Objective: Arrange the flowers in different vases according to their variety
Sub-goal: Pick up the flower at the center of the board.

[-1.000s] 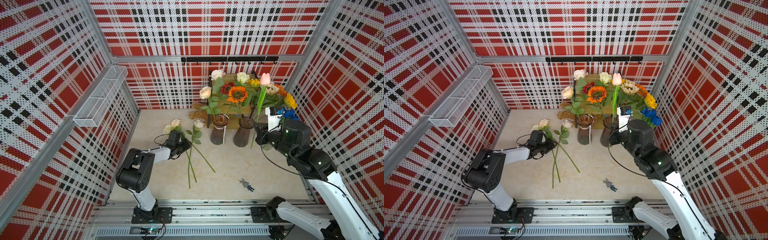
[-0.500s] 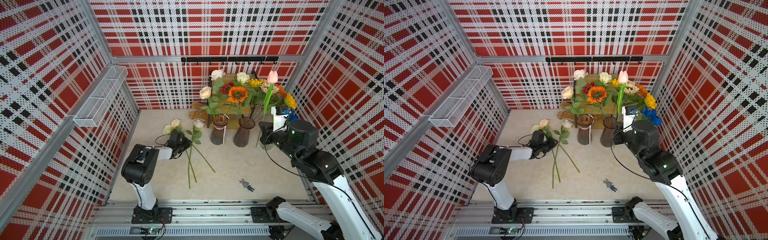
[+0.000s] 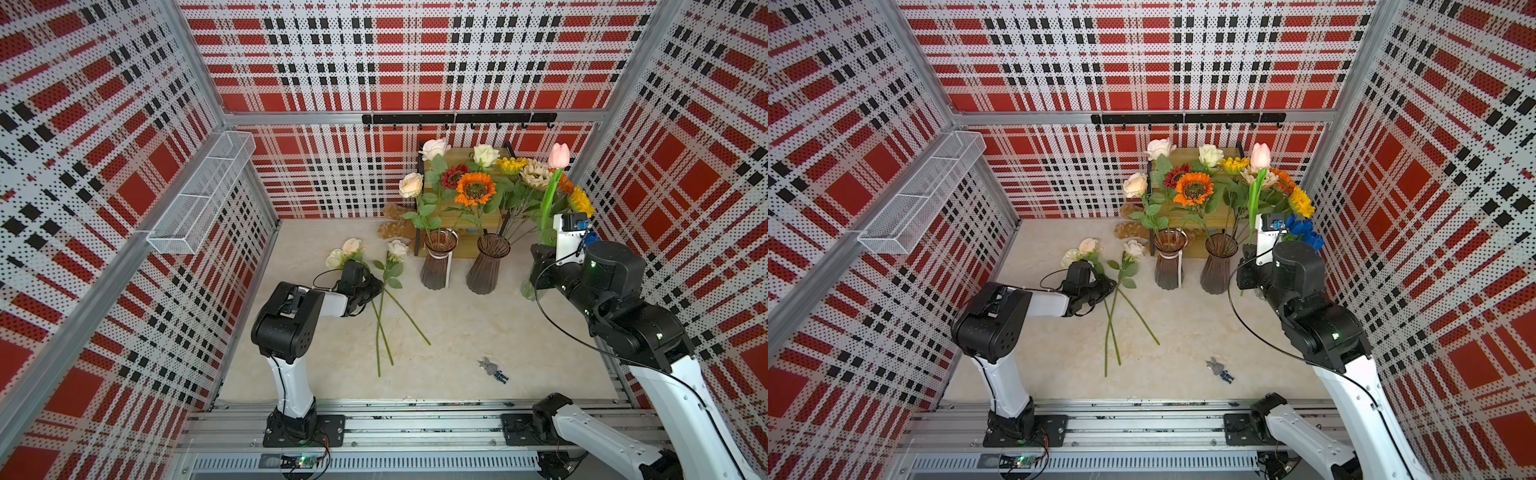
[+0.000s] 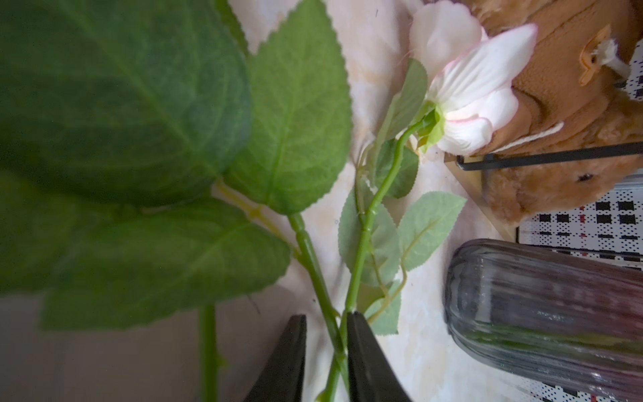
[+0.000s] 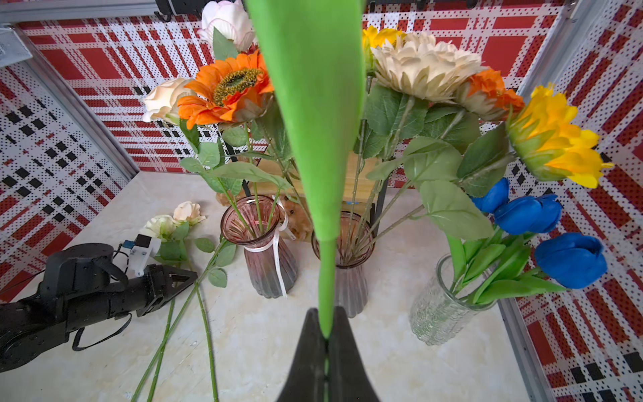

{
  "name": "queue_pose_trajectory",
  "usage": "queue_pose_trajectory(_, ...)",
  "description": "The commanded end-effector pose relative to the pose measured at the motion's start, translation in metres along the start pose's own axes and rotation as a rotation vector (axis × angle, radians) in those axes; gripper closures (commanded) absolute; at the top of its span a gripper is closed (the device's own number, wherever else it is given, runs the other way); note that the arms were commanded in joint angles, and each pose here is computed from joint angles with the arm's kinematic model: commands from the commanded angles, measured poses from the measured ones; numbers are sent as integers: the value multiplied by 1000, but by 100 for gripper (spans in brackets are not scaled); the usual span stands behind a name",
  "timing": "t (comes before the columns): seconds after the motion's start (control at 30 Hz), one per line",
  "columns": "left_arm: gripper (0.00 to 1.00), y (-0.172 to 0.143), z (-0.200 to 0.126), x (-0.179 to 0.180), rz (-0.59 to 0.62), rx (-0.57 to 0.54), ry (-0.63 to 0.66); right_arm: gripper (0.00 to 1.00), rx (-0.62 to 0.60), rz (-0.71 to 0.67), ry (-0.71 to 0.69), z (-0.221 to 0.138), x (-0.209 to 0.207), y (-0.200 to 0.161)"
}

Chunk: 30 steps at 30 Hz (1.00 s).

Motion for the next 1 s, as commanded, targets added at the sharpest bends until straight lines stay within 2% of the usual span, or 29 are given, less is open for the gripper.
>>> queue_pose_trajectory(0.0, 73, 6, 6, 0, 6, -7, -6, 100, -7, -3, -5, -5, -5, 0)
queue_pose_trajectory(0.07, 76, 5, 7, 1, 5, -4, -4, 100, 1, -5, -16, -4, -7, -2)
queue_pose_trajectory(0.2, 89, 4, 8, 0, 1, 3, -12, 100, 20, -9, -77, 0, -20, -11)
queue_pose_trajectory(0.37, 100, 13, -8, -22, 32, -40, -38, 100, 23, 2, -195, 8, -48, -26)
queue_pose_trajectory(0.63, 100, 38, -58, -85, 98, -140, -97, 100, 21, 49, -315, 22, -100, -42)
queue_pose_trajectory(0.8, 100, 46, -93, -118, 123, -190, -140, 100, -32, 90, -358, 35, -130, -45)
queue_pose_trajectory(0.97, 100, 49, -131, -140, 131, -237, -197, 100, -97, 57, -362, 54, -142, -49)
Point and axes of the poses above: each gripper's point midway between its finger pads, its own z axis out along the fingers, its own x axis along the line the jaws close on, y = z × x, the point moved 1 cm from there along -z, back along the fingers, and after that the axes turned 14 degrees about -z, right-handed, at the moved point
